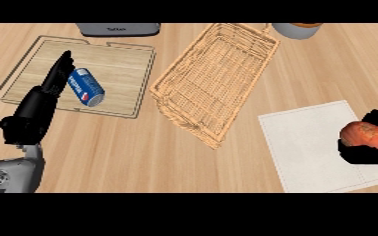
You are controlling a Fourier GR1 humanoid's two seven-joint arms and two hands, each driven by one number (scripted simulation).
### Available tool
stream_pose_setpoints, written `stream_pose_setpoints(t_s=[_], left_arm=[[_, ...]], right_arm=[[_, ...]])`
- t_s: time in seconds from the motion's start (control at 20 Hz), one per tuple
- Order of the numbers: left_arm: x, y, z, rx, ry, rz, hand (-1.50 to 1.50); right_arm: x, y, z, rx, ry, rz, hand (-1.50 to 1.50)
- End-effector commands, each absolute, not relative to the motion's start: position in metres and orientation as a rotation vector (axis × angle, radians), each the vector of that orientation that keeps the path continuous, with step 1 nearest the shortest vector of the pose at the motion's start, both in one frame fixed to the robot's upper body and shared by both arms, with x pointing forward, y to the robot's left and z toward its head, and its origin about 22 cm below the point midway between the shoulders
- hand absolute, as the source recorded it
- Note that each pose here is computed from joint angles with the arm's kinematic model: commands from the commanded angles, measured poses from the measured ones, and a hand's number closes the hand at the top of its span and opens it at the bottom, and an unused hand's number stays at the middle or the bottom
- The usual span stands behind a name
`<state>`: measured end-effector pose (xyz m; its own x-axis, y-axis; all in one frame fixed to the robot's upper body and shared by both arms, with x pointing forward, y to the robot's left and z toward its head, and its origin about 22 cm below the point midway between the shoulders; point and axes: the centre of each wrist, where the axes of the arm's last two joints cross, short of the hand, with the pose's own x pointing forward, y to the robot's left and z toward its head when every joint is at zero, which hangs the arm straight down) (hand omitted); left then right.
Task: Pick the squash from the placemat and place it in the basket
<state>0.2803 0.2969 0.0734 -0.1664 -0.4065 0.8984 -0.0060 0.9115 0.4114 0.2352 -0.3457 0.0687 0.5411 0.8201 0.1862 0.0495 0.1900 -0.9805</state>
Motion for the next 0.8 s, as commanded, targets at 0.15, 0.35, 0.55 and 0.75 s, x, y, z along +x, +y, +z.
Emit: stream_pose_setpoints(t_s=[0.15,0.35,0.55,0.75], left_arm=[[0.285,0.300,0.070,0.329,-1.715,-0.359,0.00],[0.271,0.289,0.057,0.303,-1.706,-0.365,0.00],[0.282,0.303,0.075,0.296,-1.734,-0.363,0.00],[0.299,0.271,0.077,0.297,-1.718,-0.399,0.00]], right_arm=[[0.241,-0.308,0.164,-1.236,-1.429,0.289,1.50],[0.226,-0.299,0.211,-1.179,-1.565,0.270,1.50],[0.223,-0.267,0.272,-1.161,-1.621,0.309,1.50],[0.253,-0.227,0.304,-1.051,-1.653,0.320,1.50]])
